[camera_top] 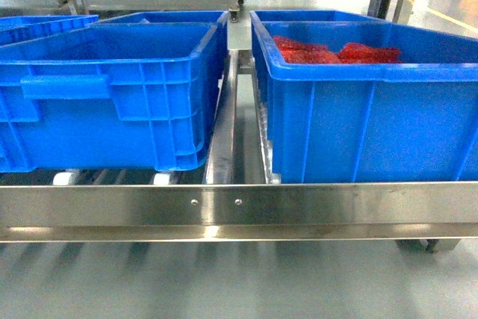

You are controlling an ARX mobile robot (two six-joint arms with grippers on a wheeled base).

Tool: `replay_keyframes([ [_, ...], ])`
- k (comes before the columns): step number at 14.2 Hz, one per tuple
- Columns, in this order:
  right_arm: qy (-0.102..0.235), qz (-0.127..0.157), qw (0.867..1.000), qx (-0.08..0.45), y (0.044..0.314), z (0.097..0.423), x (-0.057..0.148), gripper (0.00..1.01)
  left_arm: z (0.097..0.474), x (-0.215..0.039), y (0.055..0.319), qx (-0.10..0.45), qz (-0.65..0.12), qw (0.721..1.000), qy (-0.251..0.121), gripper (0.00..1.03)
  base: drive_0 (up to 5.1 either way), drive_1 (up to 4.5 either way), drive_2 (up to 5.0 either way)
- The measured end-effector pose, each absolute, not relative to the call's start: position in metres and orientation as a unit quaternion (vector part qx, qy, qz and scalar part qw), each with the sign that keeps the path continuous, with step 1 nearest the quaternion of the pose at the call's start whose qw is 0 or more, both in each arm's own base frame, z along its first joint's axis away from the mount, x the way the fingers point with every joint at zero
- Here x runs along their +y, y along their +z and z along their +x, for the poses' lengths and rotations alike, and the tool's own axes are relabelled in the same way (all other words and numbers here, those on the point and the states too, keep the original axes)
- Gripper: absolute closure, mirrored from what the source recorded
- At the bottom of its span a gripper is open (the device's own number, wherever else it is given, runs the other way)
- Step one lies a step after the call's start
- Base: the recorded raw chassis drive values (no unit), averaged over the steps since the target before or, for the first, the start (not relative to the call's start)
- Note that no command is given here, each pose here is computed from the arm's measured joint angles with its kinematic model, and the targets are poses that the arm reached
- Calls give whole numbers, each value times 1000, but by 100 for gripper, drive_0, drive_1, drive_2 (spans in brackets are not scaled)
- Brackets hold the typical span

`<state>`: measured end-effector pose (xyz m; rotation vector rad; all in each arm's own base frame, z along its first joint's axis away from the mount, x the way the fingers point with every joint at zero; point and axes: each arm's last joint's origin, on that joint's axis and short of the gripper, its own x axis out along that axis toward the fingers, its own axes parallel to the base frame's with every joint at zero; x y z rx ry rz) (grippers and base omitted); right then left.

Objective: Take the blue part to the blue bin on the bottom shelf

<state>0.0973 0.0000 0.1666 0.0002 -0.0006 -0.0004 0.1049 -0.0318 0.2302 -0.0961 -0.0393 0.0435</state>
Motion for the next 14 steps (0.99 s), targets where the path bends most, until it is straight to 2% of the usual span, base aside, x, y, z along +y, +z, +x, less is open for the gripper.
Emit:
replay_keyframes([
  [10,0,0,1000,0,167,97,0,3,105,-32,230,-20,-48,998,22,59,0,0,0],
  [14,0,0,1000,-1,167,97,0,3,105,-32,230,-21,-49,998,22,59,1,430,-428],
])
